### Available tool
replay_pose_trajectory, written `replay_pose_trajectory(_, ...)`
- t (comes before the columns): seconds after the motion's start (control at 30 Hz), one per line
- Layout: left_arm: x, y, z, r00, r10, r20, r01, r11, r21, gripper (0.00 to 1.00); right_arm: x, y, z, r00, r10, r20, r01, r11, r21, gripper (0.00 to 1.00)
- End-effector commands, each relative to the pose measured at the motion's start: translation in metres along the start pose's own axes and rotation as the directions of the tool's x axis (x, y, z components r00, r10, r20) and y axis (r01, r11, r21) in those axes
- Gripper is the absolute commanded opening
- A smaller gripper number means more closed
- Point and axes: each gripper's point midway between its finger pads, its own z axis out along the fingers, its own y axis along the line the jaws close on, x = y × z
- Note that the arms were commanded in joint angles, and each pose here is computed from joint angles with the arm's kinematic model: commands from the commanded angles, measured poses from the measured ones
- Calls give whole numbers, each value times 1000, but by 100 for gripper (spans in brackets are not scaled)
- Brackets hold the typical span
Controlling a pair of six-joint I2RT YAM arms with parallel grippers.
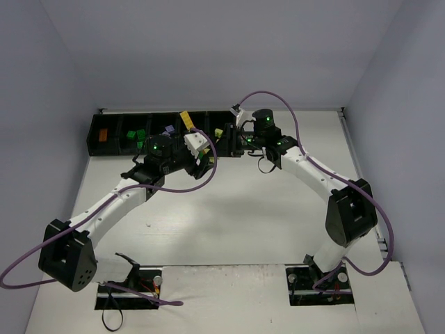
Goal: Sort the legos into containers by color
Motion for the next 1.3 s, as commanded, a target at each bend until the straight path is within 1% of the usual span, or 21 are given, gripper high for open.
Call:
replay_pose_trajectory(0.0, -35, 3, -4, 993, 55, 109, -54, 999, -10, 61, -19, 39, -16, 994, -87, 70, 93, 992, -87, 0)
replay_pose_trajectory(0.27, -31, 4, -7, 994, 58, 98, -56, 998, -21, 63, -19, 39, -15, 994, -87, 68, 93, 992, -89, 0)
replay_pose_trajectory(0.37, -30, 2, -7, 994, 64, 86, -63, 998, -11, 57, -19, 39, -15, 994, -85, 70, 91, 992, -89, 0)
replay_pose_trajectory(0.4, -29, 1, -6, 994, 63, 86, -63, 998, -6, 51, -20, 39, -15, 994, -86, 72, 92, 992, -88, 0)
replay_pose_trajectory(0.5, -26, -1, -6, 995, 57, 79, -57, 998, 5, 40, -23, 40, -17, 994, -82, 78, 89, 992, -88, 0)
replay_pose_trajectory(0.53, -25, -1, -6, 995, 57, 77, -57, 998, 7, 34, -25, 39, -20, 993, -82, 86, 89, 992, -84, 0)
replay_pose_trajectory(0.6, -18, -3, -6, 997, 55, 62, -56, 998, 10, 30, -27, 38, -21, 993, -81, 91, 89, 993, -83, 0)
replay_pose_trajectory(0.63, -16, -3, -7, 996, 61, 57, -62, 998, 10, 23, -29, 39, -23, 992, -81, 95, 89, 993, -82, 0)
replay_pose_trajectory(0.73, -6, -7, -9, 998, 60, 33, -61, 998, 17, 16, -30, 36, -24, 992, -77, 96, 85, 993, -79, 0)
replay_pose_trajectory(0.97, 14, -10, -13, 1000, 24, 2, -24, 1000, 4, 12, -34, 31, -27, 992, -77, 100, 85, 993, -78, 0)
replay_pose_trajectory(1.27, 24, -10, -18, 1000, 9, -13, -9, 1000, -6, 12, -32, 17, -32, 990, -120, 75, 126, 989, -80, 0)
